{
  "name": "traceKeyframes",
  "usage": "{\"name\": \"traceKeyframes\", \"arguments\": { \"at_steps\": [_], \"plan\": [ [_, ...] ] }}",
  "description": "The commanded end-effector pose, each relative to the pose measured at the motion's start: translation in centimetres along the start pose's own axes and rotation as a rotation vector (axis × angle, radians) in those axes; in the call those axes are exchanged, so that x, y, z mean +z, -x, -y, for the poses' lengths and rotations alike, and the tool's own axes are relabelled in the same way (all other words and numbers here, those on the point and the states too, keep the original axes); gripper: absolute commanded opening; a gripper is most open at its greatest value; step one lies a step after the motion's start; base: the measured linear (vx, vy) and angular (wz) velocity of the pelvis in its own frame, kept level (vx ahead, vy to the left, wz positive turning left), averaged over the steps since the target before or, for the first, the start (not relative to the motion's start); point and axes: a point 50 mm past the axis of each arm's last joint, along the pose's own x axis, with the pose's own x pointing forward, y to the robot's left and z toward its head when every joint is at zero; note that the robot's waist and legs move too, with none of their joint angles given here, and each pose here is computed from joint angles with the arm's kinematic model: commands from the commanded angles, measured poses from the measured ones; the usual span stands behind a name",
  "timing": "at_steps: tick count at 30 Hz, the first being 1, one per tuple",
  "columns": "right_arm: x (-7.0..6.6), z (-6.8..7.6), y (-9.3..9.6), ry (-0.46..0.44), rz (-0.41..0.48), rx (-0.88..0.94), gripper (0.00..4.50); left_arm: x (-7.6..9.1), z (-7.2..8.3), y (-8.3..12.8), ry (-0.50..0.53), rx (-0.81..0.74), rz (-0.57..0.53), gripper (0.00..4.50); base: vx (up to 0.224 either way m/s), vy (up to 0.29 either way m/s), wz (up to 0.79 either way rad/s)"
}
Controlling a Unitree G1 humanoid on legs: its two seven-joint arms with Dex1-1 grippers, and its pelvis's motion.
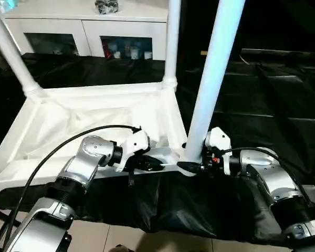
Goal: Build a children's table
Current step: Rotate leg to tighten
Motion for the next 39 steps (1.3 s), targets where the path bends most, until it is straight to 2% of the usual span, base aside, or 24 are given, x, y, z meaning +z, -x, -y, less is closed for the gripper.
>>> {"name": "traceKeyframes", "arguments": {
  "at_steps": [1,8,10,11,12,13,16,17,20,21,22,24,25,26,30,31,35,39],
  "plan": [
    [0.2,-1.3,-1.3,-0.002,-0.002,0.099,2.75,1.9,-0.3,0.0,-0.083,0.006,0.062,0.0,0.0,0.0,0.0],
    [-0.3,-1.7,-2.0,-0.033,0.004,0.073,2.66,1.9,-0.7,-0.5,-0.076,0.066,0.053,0.0,0.0,0.0,0.0],
    [-0.5,-1.4,-2.6,-0.051,0.009,-0.014,2.66,2.0,-1.4,-0.9,-0.061,0.153,0.027,0.0,0.0,0.0,0.0],
    [-0.9,-0.7,-3.3,-0.064,-0.007,-0.149,2.66,2.4,-2.0,-1.4,-0.032,0.24,0.043,0.0,0.0,0.0,0.0],
    [-0.9,-0.7,-3.4,-0.064,-0.008,-0.16,2.66,2.4,-2.1,-1.4,-0.03,0.246,0.044,0.0,0.0,0.0,0.0],
    [-1.2,0.1,-4.2,-0.084,-0.02,-0.322,2.66,2.8,-2.5,-2.1,-0.008,0.314,0.051,0.0,0.0,0.0,0.0],
    [-1.3,0.7,-5.2,-0.134,-0.027,-0.463,2.65,3.2,-2.6,-3.0,0.012,0.356,0.057,0.0,0.0,0.0,0.0],
    [-1.2,1.0,-6.1,-0.166,-0.033,-0.555,2.64,3.5,-2.6,-4.0,0.027,0.38,0.061,0.0,0.0,0.0,0.0],
    [-0.8,1.1,-7.4,-0.217,-0.032,-0.637,2.64,4.0,-2.4,-5.1,0.035,0.409,0.067,0.0,0.0,0.0,0.0],
    [-0.8,1.1,-7.4,-0.217,-0.032,-0.637,2.64,4.0,-2.4,-5.1,0.035,0.409,0.067,0.0,0.0,0.0,0.0],
    [-0.3,0.9,-8.4,-0.22,-0.011,-0.644,2.64,4.3,-2.3,-5.8,0.038,0.412,0.076,0.0,0.0,0.0,0.0],
    [0.3,0.8,-9.0,-0.227,0.022,-0.637,2.64,4.6,-2.2,-6.1,0.023,0.402,0.078,0.0,0.0,0.0,0.0],
    [0.4,0.8,-9.1,-0.234,0.033,-0.633,2.99,4.6,-2.1,-6.2,0.019,0.399,0.078,0.0,0.0,0.0,0.0],
    [0.5,0.8,-9.1,-0.239,0.043,-0.625,3.34,4.7,-2.1,-6.2,0.011,0.391,0.079,0.0,0.0,0.0,0.0],
    [0.4,1.1,-8.7,-0.188,0.013,-0.607,3.45,4.7,-1.8,-5.6,-0.021,0.342,0.099,0.0,0.0,0.0,0.0],
    [0.4,1.3,-8.3,-0.175,0.016,-0.6,3.73,4.3,-1.6,-5.2,-0.027,0.315,0.09,0.0,0.0,0.0,0.0],
    [0.2,1.6,-7.6,-0.139,0.017,-0.576,3.78,3.8,-1.1,-4.5,-0.035,0.263,0.105,0.0,0.0,0.0,0.0],
    [0.2,1.7,-5.6,-0.044,0.025,-0.444,3.78,2.9,-0.8,-3.0,-0.061,0.202,0.108,0.0,0.0,0.0,0.0]
  ]
}}
